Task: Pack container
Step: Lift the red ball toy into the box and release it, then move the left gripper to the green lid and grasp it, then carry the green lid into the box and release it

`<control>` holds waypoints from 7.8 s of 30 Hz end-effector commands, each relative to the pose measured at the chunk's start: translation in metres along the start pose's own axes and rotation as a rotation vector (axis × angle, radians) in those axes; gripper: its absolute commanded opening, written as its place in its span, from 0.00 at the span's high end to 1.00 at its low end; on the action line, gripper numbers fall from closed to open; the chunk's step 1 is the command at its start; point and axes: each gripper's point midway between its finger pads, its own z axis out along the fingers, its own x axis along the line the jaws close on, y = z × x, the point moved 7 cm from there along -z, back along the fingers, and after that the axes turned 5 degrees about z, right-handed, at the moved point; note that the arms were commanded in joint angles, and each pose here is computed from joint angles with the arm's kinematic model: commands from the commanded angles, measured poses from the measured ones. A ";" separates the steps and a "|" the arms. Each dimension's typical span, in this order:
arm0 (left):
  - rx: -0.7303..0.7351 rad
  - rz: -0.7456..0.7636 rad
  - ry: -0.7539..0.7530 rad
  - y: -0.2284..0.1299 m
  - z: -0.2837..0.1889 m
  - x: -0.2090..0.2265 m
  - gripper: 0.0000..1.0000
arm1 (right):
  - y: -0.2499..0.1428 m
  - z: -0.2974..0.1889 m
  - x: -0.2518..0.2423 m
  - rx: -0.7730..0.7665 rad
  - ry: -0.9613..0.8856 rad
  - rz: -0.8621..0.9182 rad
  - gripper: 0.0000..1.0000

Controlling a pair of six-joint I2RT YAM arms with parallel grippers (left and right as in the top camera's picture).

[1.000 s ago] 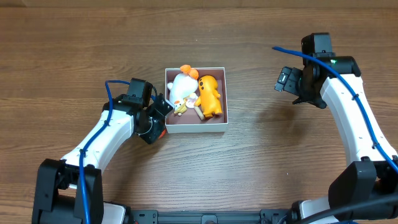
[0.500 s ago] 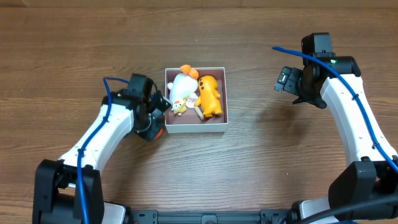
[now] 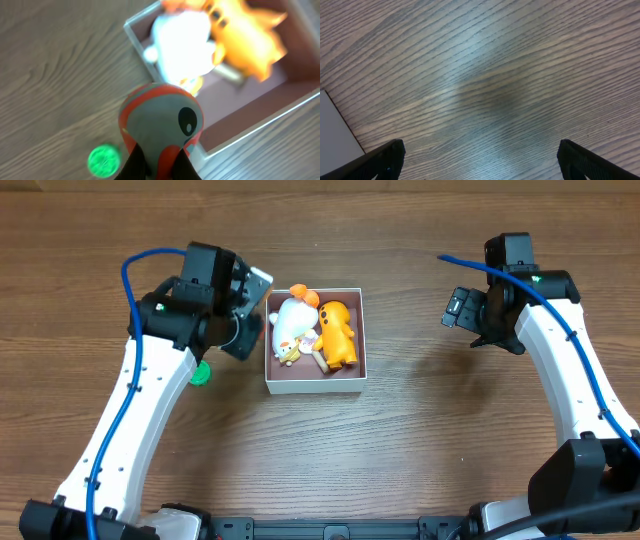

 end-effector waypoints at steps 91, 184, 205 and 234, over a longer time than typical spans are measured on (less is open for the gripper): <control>0.272 -0.917 0.408 -0.064 -0.017 0.042 0.00 | 0.006 -0.004 0.000 -0.026 -0.001 0.003 0.00; 0.368 -0.720 0.172 -0.067 0.098 0.102 0.67 | 0.006 -0.004 0.000 -0.026 -0.001 0.003 0.00; 0.126 -0.469 -0.043 0.056 0.046 0.024 0.62 | 0.006 -0.004 0.000 -0.026 -0.001 0.003 0.00; 0.162 -0.407 -0.103 0.052 0.095 -0.057 0.62 | 0.006 -0.004 0.000 -0.026 -0.001 0.003 0.00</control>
